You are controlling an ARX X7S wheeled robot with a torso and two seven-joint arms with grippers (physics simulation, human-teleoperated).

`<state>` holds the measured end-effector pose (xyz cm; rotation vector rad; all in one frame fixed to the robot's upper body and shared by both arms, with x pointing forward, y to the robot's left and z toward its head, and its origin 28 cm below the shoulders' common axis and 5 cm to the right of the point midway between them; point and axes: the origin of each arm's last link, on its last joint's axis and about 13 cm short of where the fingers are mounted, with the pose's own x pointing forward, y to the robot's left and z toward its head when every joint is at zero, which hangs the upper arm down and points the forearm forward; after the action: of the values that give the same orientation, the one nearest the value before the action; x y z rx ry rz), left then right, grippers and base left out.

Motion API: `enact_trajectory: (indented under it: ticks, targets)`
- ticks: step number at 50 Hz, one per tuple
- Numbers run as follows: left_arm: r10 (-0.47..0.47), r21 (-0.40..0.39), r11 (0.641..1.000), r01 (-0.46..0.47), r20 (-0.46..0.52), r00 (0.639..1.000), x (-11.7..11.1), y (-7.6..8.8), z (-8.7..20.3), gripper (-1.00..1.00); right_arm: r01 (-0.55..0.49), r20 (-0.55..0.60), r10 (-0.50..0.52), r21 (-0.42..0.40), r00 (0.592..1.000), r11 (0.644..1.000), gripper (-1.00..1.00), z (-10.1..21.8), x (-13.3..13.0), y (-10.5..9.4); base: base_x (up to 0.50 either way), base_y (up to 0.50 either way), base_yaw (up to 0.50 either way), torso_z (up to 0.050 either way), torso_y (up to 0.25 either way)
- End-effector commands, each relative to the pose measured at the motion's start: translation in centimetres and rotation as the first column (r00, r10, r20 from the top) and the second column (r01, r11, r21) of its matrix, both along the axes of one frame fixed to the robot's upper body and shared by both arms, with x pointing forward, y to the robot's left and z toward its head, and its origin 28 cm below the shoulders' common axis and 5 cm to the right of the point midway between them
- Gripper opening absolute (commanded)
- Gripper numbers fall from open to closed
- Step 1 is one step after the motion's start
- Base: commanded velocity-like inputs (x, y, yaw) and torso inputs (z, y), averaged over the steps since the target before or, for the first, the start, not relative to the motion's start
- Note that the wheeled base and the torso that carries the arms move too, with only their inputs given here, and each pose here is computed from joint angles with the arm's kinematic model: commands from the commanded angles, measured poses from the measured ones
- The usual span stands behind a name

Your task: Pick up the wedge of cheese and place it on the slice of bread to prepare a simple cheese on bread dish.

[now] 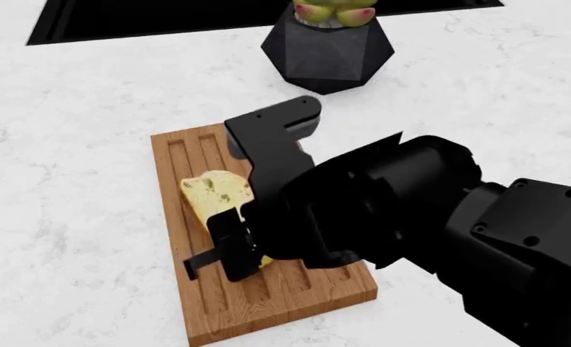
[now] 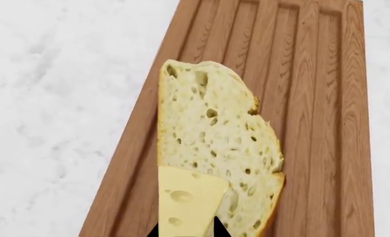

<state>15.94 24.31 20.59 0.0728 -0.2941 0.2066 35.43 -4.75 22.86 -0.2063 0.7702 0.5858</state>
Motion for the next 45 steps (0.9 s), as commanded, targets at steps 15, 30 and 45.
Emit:
enact_trajectory:
  ticks: [15, 30, 45]
  targets:
    - [0.004, 0.003, 1.000, -0.004, 0.001, 1.000, 0.0, 0.0, 0.0, 1.00, -0.051, 0.093, 0.058, -0.078, 0.994, 0.996, 1.00, 1.6, -0.2, -0.1, 0.00, 0.00, 0.00, 0.000, 0.000]
    - [0.009, 0.002, 1.000, -0.009, 0.000, 1.000, 0.0, 0.0, 0.0, 1.00, -0.054, 0.314, 0.075, -0.075, 0.947, 0.996, 1.00, 9.8, -3.0, -0.2, 0.00, 0.00, 0.00, 0.000, 0.000]
    - [0.011, 0.000, 1.000, -0.011, 0.002, 1.000, 0.0, 0.0, 0.0, 1.00, -0.027, 0.654, 0.053, -0.049, 0.755, 0.998, 1.00, 20.4, -14.0, -0.9, 0.00, 0.00, 0.00, 0.000, 0.000]
